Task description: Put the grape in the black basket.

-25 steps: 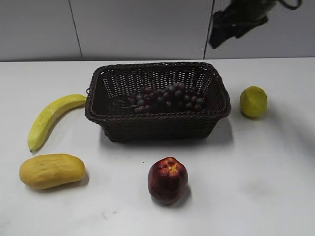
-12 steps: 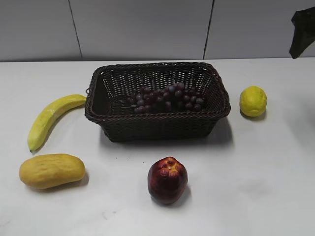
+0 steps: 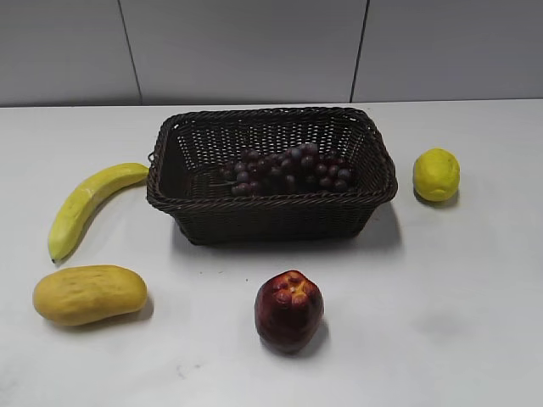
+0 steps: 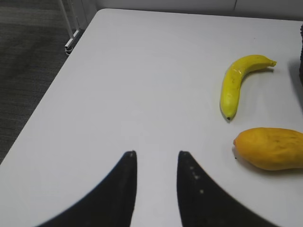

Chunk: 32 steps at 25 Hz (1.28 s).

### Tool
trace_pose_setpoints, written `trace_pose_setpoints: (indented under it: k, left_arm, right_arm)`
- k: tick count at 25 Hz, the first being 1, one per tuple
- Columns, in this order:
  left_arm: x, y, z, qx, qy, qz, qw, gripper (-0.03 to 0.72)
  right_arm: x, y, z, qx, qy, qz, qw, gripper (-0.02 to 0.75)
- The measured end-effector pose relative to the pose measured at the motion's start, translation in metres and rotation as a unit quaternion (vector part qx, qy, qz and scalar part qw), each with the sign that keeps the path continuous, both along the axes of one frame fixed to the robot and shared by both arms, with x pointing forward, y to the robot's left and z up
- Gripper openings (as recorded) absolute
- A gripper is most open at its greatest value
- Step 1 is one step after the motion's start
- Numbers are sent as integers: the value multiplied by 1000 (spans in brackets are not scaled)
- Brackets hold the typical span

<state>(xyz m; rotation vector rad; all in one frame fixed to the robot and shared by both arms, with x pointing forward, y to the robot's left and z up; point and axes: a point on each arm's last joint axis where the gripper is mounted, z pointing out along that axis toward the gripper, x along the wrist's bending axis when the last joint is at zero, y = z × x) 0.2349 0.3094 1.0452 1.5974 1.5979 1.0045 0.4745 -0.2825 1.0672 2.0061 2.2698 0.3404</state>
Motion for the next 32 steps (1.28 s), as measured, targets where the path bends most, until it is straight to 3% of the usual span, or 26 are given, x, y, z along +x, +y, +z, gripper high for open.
trace_pose_setpoints:
  k: [13,22,32]
  left_arm:
    - [0,0,0,0,0,0,1000,235]
    - [0,0,0,0,0,0,1000,235]
    - [0,0,0,0,0,0,1000,235]
  right_arm:
    - [-129,-4,-47,1,-76,-7,997,573]
    - [-171,-6,-24,10,-221,-11,975,572]
    - [-204,-6,-13,15,-328,-11,945,572]
